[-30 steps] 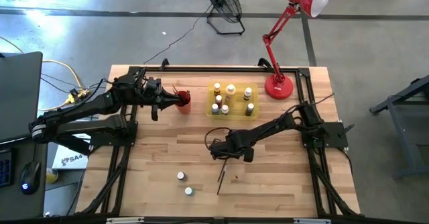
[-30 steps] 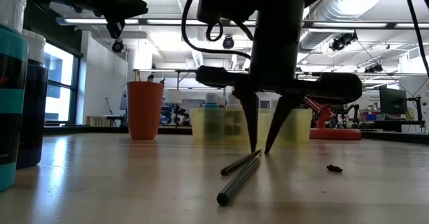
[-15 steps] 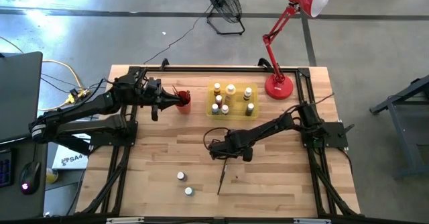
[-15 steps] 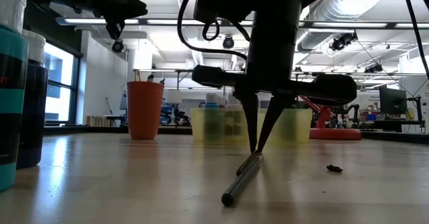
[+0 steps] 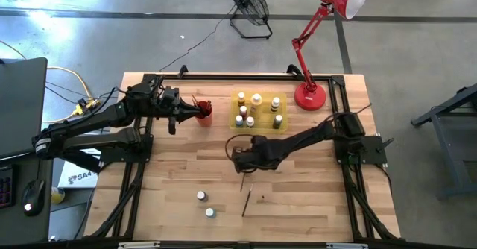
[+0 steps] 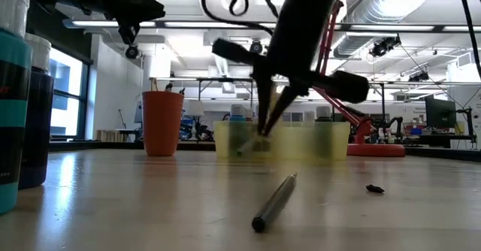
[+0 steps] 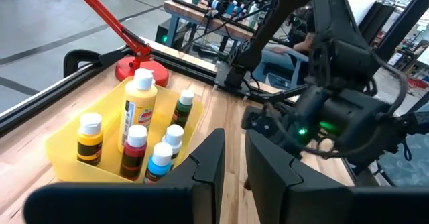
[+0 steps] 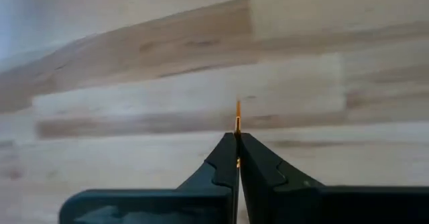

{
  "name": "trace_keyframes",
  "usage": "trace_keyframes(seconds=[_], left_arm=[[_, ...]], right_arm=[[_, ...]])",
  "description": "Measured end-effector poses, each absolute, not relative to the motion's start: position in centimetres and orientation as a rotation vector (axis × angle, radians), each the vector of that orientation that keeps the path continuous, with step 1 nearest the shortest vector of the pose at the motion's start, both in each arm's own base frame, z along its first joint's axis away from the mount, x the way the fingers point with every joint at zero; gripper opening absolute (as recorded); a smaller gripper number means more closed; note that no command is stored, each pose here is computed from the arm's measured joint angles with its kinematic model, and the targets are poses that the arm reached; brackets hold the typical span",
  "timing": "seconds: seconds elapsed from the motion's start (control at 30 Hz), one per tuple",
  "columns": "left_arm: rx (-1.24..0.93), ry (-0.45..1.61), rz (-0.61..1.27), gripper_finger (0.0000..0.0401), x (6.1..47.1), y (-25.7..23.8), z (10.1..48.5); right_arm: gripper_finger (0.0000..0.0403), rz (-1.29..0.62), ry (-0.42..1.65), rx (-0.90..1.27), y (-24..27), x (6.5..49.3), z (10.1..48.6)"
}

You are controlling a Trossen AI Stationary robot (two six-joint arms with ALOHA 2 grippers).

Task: Pick & Place Paint Supplies
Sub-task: Put the orange paintbrush into the orange cup

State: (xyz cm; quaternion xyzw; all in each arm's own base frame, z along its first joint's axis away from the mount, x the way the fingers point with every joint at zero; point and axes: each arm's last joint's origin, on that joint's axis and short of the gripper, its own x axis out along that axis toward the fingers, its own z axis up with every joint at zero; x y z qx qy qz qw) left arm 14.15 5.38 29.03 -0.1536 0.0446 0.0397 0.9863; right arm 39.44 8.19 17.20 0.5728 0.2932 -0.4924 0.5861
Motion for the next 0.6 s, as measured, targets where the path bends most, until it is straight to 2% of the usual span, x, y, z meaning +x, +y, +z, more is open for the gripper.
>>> trace_keyframes(seconds=[0.2,0.4,0.6], left_arm=[[-0.310,0.093,0.080,0.0056,14.2,5.4,29.0],[-0.366,0.116,0.056,0.0056,14.1,5.3,28.8],[-0.487,0.190,-0.056,0.0056,14.6,5.2,28.1]], right_arm=[[0.0003,-1.023,0.573,1.276,7.6,39.5,20.4],[0.0003,-0.851,0.466,1.081,6.8,39.4,24.3],[0.0003,-0.751,0.270,0.913,5.6,39.5,28.3]])
